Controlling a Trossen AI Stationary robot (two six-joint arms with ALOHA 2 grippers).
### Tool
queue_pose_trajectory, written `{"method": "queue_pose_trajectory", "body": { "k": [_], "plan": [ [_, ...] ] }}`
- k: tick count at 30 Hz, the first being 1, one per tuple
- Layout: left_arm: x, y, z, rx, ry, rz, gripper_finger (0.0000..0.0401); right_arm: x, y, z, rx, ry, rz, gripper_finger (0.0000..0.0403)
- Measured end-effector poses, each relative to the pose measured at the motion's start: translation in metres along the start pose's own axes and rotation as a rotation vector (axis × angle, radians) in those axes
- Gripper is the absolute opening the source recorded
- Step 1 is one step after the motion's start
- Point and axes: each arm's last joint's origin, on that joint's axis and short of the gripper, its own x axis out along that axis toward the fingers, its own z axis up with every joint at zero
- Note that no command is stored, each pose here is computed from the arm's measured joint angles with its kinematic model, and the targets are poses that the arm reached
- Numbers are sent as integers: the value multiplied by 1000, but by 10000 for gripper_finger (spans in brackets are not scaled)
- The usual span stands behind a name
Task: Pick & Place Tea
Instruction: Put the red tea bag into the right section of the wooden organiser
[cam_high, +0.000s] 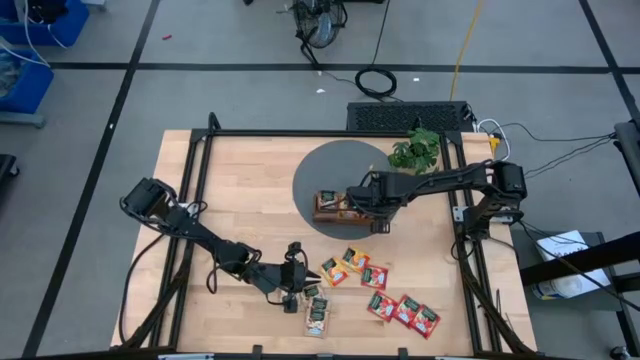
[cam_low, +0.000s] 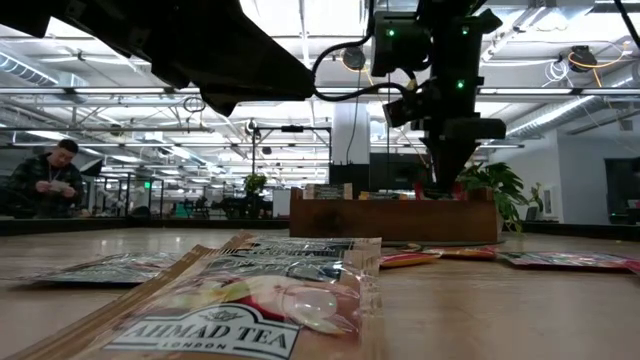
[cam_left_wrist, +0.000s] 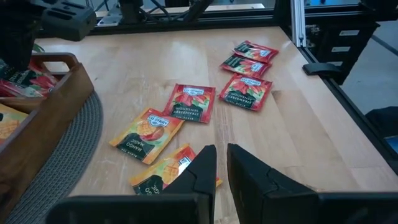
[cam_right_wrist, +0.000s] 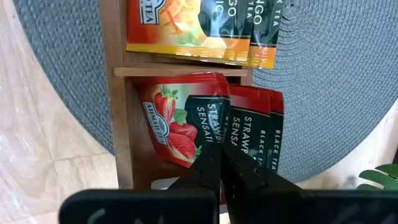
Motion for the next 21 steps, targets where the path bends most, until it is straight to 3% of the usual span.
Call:
{"method": "queue_pose_trajectory", "body": {
  "k": [11,21],
  "plan": [
    [0,0,0,-6,0,0,47,0,0,-2,98,24,2,0],
    [0,0,-1,-1,12,2,47,0,0,-3,97,25,-3,0]
  ]
}}
